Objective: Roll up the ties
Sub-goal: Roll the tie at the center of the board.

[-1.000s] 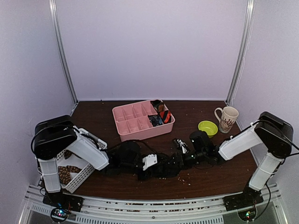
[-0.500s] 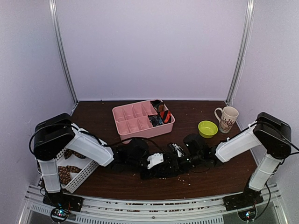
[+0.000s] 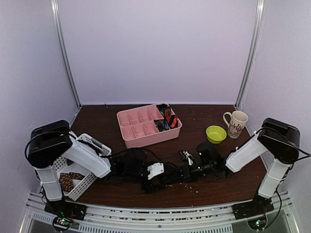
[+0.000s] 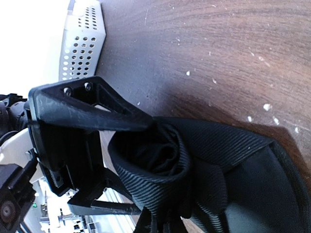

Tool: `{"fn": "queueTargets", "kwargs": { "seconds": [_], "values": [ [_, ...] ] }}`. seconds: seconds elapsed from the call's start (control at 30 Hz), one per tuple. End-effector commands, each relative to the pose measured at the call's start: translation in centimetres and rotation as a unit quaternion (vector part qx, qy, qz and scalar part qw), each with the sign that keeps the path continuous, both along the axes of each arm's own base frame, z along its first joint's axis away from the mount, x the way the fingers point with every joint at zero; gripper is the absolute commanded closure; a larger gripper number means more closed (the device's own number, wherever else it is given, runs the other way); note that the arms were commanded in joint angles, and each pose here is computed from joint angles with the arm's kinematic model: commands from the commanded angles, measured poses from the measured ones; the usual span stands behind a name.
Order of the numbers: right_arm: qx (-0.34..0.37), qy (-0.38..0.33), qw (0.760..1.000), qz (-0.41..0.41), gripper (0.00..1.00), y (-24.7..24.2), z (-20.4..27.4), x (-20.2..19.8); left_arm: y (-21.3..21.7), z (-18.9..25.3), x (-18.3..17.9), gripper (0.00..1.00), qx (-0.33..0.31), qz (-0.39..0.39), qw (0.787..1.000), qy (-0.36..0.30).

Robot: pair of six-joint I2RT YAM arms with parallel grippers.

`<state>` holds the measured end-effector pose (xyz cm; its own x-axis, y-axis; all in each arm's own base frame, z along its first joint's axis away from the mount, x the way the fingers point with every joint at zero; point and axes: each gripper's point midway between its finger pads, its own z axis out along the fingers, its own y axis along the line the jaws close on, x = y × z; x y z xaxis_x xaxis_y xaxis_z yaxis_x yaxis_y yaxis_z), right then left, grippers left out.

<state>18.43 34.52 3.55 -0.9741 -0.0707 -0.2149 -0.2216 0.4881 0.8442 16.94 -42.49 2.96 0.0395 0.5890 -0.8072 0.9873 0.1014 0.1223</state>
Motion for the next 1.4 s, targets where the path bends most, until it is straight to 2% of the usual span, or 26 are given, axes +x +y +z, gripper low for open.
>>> {"fn": "queueTargets", "kwargs": {
  "seconds": [0.0,0.2,0.27,0.4,0.47,0.5,0.57,0.67,0.83,1.07,1.23,1.37],
  "values": [
    [-0.031,0.059,0.998,-0.02,1.0,-2.0,-3.5,-0.8,-1.9,2.6,0.1,0.12,-0.063,-0.014,0.997,-0.036],
    [-0.026,0.07,0.997,-0.024,1.0,-2.4,-3.9,-0.5,-3.0,1.8,1.1,0.11,-0.085,0.009,0.994,-0.065],
    [-0.024,0.07,0.997,-0.022,1.0,-2.3,-3.8,-0.5,-3.3,0.9,1.1,0.14,-0.079,0.003,0.995,-0.068],
    [-0.017,0.067,0.997,-0.02,1.0,-2.2,-3.3,-0.4,-3.4,-1.2,0.4,0.3,-0.047,-0.022,0.997,-0.049],
    [-0.01,0.053,0.998,-0.019,0.99,-2.2,-2.4,-0.2,-3.1,-2.0,0.0,0.44,-0.04,-0.025,0.998,-0.031],
    [-0.008,0.042,0.999,-0.019,0.93,-2.2,-1.9,-0.1,-2.9,-2.2,-0.2,0.5,-0.039,-0.028,0.999,-0.022],
    [-0.014,0.013,1.0,-0.021,0.75,-2.3,-0.8,0.4,-2.5,-2.8,-0.6,0.58,-0.033,-0.03,0.999,-0.004],
    [-0.037,-0.026,0.999,-0.023,0.59,-2.7,0.6,1.2,-2.4,-3.0,-1.1,0.62,-0.028,-0.034,0.999,0.025],
    [-0.063,-0.051,0.997,-0.005,0.57,-2.1,1.2,2.1,-2.4,-3.3,-1.0,0.63,-0.021,-0.029,0.997,0.07],
    [-0.07,-0.04,0.996,0.029,0.61,-0.7,0.5,1.3,-2.4,-3.8,-1.0,0.62,-0.005,-0.028,0.994,0.108],
    [-0.098,-0.034,0.994,0.027,1.0,-1.5,-1.5,1.2,-2.3,-3.6,-1.0,0.57,-0.004,-0.029,0.994,0.108],
    [-0.101,-0.018,0.995,0.018,1.0,-2.4,-3.1,0.8,-1.7,-2.4,-0.1,0.4,-0.031,-0.011,0.995,0.09]
  ]
}}
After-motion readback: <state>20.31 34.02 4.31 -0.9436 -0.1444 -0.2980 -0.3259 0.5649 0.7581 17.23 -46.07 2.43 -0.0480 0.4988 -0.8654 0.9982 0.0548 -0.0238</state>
